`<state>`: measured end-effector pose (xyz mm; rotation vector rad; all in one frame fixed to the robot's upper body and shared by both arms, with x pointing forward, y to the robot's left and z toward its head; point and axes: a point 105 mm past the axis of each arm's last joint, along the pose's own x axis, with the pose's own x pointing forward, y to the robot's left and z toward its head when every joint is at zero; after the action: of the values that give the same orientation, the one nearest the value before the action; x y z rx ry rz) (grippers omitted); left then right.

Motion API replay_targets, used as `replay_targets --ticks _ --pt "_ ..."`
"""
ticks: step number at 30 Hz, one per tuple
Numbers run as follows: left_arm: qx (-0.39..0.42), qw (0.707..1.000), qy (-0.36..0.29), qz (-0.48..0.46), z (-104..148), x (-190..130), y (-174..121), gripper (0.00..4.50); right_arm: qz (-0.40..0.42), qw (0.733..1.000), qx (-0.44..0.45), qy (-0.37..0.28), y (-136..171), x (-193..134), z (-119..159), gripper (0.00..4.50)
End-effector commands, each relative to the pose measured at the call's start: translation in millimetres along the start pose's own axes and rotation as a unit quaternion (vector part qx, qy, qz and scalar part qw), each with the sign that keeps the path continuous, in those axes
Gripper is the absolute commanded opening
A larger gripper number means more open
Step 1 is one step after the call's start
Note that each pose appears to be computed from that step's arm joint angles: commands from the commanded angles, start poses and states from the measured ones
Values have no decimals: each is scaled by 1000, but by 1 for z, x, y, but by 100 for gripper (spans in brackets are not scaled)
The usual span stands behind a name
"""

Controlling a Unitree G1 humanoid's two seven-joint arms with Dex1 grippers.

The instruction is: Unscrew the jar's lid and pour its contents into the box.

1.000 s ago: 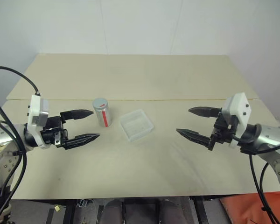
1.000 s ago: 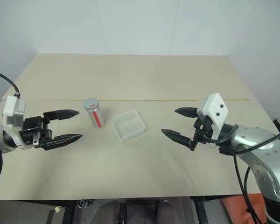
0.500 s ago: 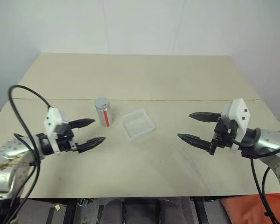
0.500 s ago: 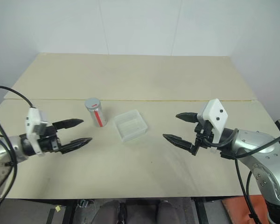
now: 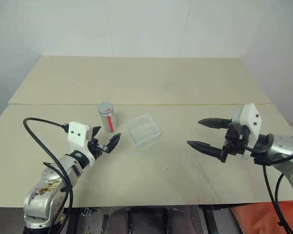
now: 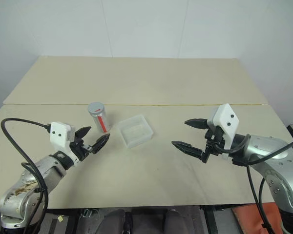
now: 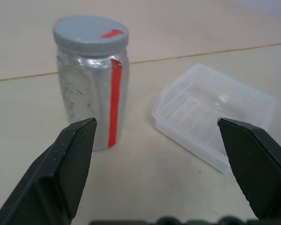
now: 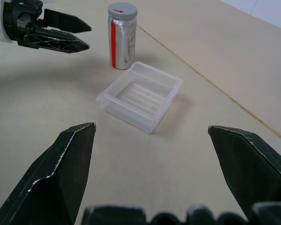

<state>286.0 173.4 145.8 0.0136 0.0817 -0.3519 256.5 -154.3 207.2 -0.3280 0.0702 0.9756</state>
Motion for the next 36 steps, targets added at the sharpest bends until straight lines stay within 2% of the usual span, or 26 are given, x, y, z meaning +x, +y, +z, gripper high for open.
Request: replay_targets --ticks 1,8,13,20,36 --pt "29 998 -36 43 16 -2 2 450 -13 999 -33 -15 -4 -6 14 449" --pt "66 990 -66 110 17 18 1 450 -14 999 -38 -19 -5 -5 17 449" --pt "35 988 -69 134 16 27 -3 450 -16 999 -43 -24 -6 -5 21 449" --pt "38 981 -69 175 12 34 -4 450 -16 998 -45 -31 -5 -4 25 449" --pt "22 978 -72 196 7 56 -8 450 -14 998 -50 -42 -3 -6 30 449"
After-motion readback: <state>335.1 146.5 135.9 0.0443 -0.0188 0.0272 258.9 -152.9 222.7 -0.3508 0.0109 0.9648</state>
